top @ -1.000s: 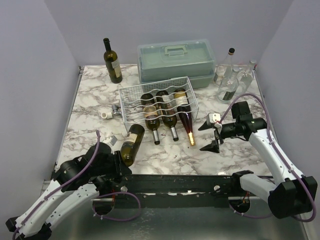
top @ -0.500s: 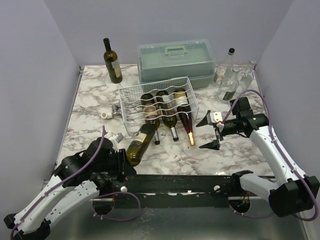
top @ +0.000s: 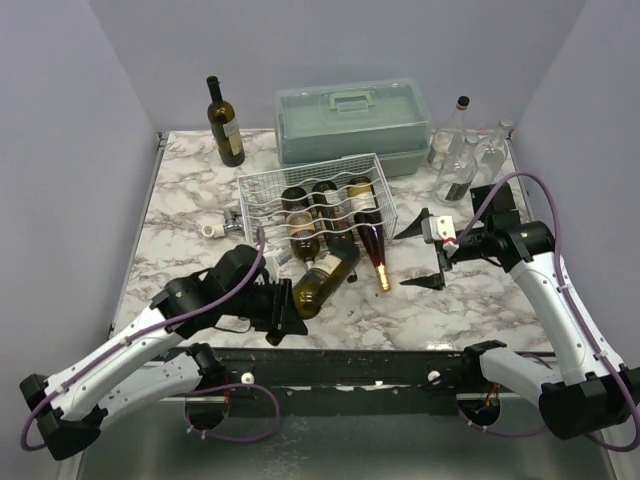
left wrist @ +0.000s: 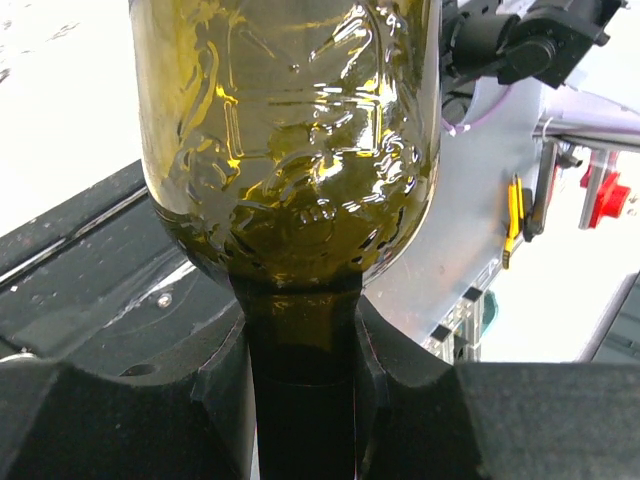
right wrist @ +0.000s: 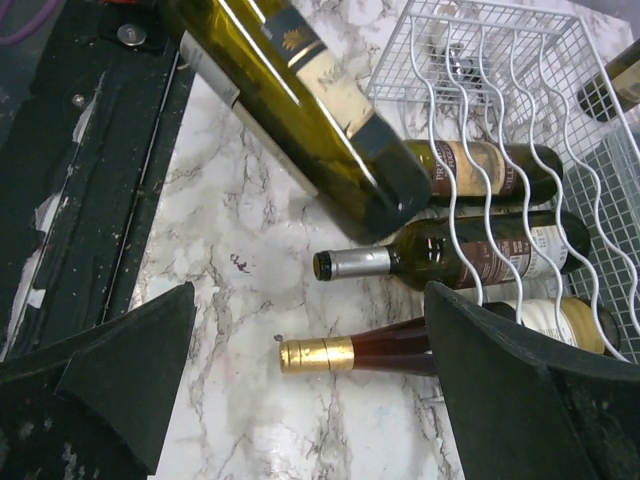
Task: Take the wine bottle off the wine rack
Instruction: Place the wine bottle at the corner of the board.
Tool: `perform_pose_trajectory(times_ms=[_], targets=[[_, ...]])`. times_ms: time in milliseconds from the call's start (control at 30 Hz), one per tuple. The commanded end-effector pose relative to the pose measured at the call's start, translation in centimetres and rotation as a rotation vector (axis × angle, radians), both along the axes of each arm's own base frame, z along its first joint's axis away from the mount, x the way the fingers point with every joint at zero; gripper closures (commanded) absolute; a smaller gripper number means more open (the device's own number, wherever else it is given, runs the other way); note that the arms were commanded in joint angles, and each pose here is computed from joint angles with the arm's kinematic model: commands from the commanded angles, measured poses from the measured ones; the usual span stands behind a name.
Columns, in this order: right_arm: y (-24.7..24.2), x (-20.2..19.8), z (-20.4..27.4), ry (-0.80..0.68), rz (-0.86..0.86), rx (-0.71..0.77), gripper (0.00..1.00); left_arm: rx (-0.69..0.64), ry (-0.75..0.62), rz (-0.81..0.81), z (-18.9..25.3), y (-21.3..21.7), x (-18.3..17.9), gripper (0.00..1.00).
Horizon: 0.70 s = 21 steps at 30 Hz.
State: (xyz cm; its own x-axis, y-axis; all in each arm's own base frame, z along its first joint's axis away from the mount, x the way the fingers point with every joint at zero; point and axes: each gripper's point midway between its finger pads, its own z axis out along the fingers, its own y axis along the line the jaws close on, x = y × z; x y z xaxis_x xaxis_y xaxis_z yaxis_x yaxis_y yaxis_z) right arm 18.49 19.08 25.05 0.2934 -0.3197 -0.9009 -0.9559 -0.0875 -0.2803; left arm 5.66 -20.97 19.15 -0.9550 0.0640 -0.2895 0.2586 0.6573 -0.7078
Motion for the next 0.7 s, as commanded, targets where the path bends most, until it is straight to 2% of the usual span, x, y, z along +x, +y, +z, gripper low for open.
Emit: perform_pose_trajectory(times_ms=[0,367,667], targets=[[0.3,-1.0,1.6,-0.004,0.032,0.028,0.01,-0.211,-0.193,-0.158,6.5,-5.2,1.6,1.00],[-0.6,-1.8,-1.3,0.003,0.032,-0.058,0.01,-0.202,-0.111,-0.351,6.0,-11.8,1.5,1.00],[-1.2,-3.3,-4.4,0.039,0.066,-0.110,0.01,-0.180,-0.034,-0.450,4.9,-14.9,1.2,1.00]])
